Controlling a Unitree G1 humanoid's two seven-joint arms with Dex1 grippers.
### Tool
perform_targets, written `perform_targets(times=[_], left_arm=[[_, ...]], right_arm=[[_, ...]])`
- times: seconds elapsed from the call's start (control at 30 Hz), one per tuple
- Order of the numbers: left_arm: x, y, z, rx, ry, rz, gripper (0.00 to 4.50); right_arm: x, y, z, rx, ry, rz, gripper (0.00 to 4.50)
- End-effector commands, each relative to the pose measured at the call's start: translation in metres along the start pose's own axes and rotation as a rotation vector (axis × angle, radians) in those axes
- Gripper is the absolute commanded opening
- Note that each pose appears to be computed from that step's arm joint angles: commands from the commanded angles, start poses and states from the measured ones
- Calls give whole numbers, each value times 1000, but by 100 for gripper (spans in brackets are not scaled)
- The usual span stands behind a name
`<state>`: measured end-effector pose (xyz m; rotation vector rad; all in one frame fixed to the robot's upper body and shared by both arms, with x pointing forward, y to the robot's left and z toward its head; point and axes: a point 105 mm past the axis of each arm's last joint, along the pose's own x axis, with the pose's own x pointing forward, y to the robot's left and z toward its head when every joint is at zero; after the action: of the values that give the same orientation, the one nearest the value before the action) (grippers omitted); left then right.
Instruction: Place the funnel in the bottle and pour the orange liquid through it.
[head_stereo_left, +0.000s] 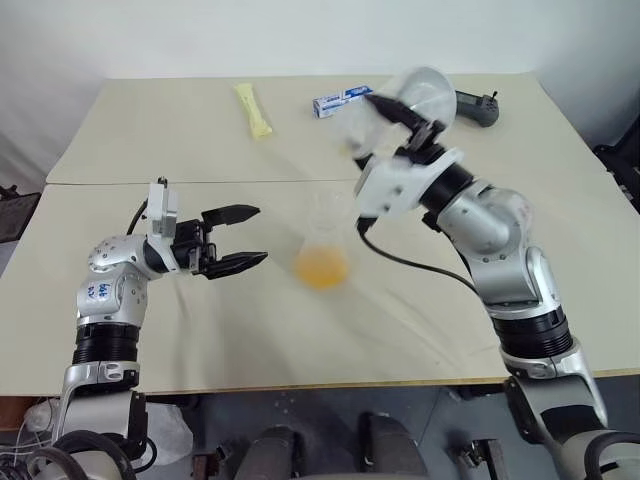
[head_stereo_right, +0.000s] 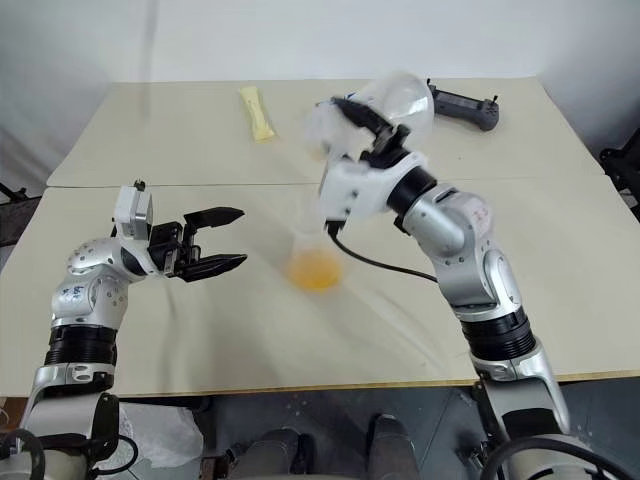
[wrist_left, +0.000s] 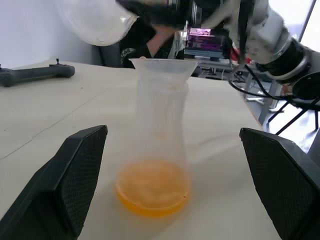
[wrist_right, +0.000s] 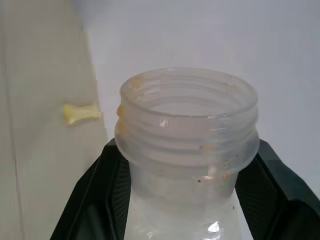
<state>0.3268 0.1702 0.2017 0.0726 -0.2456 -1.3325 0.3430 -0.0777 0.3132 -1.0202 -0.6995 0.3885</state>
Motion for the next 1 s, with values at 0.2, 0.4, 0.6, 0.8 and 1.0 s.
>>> perform_targets(times=[0.2, 0.4, 0.6, 0.8, 1.0], left_arm=[[-2, 8, -8, -13, 85, 77, 450], [-6, 9, -14, -42, 109, 128, 450], [-10, 10, -20, -67, 150, 186, 450], [-11, 5, -19, -73, 161, 171, 450], [-12, 6, -16, -70, 158, 166, 450]], right_arm=[[-46, -33, -77, 679, 242, -156, 245], [-80, -27, -122, 848, 365, -216, 245], [-103, -18, -140, 953, 398, -289, 245], [-106, -14, -134, 930, 367, -293, 346], [-108, -24, -124, 897, 320, -307, 448]])
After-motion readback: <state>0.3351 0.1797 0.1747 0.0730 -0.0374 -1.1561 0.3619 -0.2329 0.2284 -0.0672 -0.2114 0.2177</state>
